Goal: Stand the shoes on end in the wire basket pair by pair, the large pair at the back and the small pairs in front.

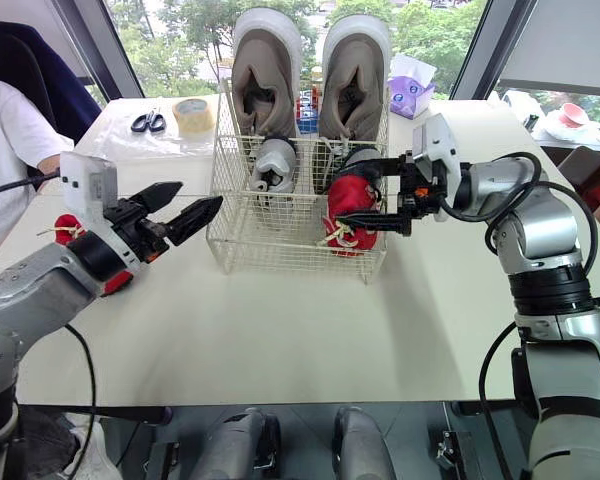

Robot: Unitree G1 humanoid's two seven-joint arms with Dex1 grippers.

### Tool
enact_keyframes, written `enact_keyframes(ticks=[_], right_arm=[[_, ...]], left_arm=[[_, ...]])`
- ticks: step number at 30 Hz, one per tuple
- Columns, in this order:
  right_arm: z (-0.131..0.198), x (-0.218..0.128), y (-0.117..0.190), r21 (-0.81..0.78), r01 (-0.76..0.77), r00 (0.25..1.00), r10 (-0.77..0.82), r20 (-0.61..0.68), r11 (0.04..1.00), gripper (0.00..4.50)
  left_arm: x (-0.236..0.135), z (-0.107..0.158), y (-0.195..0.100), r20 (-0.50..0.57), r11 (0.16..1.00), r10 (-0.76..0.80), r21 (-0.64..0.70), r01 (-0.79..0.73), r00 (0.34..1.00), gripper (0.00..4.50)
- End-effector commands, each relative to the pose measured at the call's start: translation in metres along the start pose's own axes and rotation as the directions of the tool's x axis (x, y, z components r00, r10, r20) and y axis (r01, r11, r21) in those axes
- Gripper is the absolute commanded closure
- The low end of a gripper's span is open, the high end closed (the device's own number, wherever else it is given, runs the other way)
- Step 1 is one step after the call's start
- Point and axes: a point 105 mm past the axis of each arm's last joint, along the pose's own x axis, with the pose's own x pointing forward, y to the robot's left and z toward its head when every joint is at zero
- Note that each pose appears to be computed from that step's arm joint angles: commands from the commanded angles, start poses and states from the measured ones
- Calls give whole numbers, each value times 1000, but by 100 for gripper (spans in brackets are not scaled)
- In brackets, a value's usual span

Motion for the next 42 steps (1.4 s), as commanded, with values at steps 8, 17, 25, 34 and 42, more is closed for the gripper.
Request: enact_keyframes(ticks=[8,17,25,34,42], right_arm=[[85,-28,7,-31,30,983,-24,184,999,4],[103,-3,62,-36,-276,958,278,67,960,4],[82,-5,62,-11,-369,927,367,-74,929,4],[75,-7,58,-19,-327,943,325,-77,945,4],[75,-10,59,-21,-264,963,262,-65,964,4]], left_arm=[[-12,35,43,99,992,127,-30,-124,987,0],[-49,46,164,-60,636,772,70,-769,633,0],[-99,23,192,-357,347,879,26,-938,315,0],[-106,-35,206,-578,378,743,-52,-924,337,0],[-93,-80,216,-702,456,630,-13,-890,333,0]])
